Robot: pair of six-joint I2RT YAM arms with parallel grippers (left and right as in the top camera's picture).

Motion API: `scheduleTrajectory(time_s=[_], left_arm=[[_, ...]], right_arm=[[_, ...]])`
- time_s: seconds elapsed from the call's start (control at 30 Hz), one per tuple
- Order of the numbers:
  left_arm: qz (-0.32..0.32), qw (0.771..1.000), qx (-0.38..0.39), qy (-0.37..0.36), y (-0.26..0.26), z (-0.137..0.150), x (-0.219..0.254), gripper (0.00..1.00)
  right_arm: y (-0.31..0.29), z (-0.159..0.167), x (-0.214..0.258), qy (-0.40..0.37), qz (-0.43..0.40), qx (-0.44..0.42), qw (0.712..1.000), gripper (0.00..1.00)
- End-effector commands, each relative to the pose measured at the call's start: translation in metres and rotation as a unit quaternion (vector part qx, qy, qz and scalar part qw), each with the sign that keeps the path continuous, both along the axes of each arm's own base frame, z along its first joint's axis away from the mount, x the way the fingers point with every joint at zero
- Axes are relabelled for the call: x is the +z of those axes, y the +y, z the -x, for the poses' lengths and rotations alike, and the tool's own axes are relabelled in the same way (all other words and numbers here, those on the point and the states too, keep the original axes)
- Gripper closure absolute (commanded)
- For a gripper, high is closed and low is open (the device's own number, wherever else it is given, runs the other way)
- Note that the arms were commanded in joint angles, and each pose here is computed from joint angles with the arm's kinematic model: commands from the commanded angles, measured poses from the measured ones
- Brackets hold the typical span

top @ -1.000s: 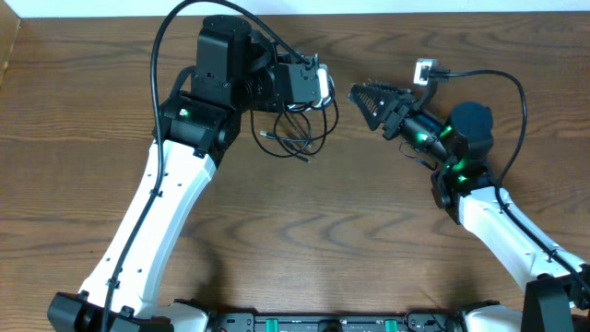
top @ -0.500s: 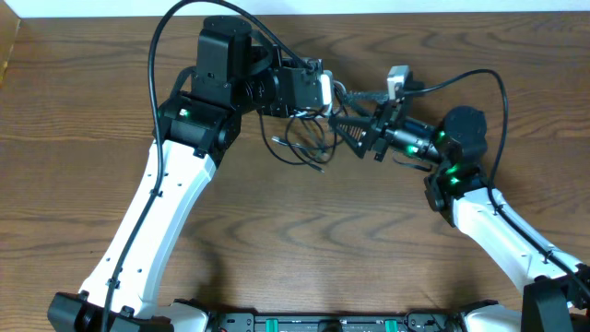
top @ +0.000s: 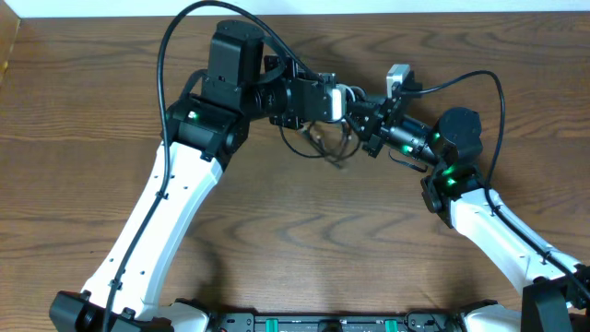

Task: Untangle cables

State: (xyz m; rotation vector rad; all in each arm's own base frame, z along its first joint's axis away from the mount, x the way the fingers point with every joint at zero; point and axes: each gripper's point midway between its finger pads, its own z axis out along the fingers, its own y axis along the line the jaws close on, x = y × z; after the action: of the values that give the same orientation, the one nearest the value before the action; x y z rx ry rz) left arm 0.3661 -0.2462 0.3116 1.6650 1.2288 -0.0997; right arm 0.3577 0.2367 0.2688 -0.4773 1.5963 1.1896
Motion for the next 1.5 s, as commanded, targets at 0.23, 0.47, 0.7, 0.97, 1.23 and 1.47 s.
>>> scheduleTrajectory(time_s=[0.23,0.47,0.7,0.97,1.23,1.47], left_arm=[[0.012,1.0,-0.023,0.004,-0.01,0.011,0.01,0.64],[-0.024,0.999,0.039,-0.012,0.006,-0.007,0.004,0.02],[0.011,0.994,0.106,0.022,0.013,-0.018,0.008,0.03],[0.12,0.964,0.217,0.092,0.027,-0.041,0.026,0.02],[0.309,0.865,0.307,0.248,0.044,-0.056,0.048,0.02],[0.344,0.846,0.129,0.386,-0.001,-0.004,0.073,0.02]], right_arm=[[-0.036,-0.027,0.0,0.037,-0.026,-0.07,0.997,0.99],[-0.076,-0.043,0.0,0.064,-0.048,-0.11,0.991,0.99],[-0.102,-0.049,0.0,0.07,-0.053,-0.123,0.988,0.99],[-0.102,-0.038,0.014,0.031,-0.051,-0.085,0.995,0.99],[-0.1,-0.016,0.047,-0.076,-0.041,-0.03,0.996,0.99],[-0.103,-0.009,0.058,-0.064,-0.069,-0.014,0.995,0.99]])
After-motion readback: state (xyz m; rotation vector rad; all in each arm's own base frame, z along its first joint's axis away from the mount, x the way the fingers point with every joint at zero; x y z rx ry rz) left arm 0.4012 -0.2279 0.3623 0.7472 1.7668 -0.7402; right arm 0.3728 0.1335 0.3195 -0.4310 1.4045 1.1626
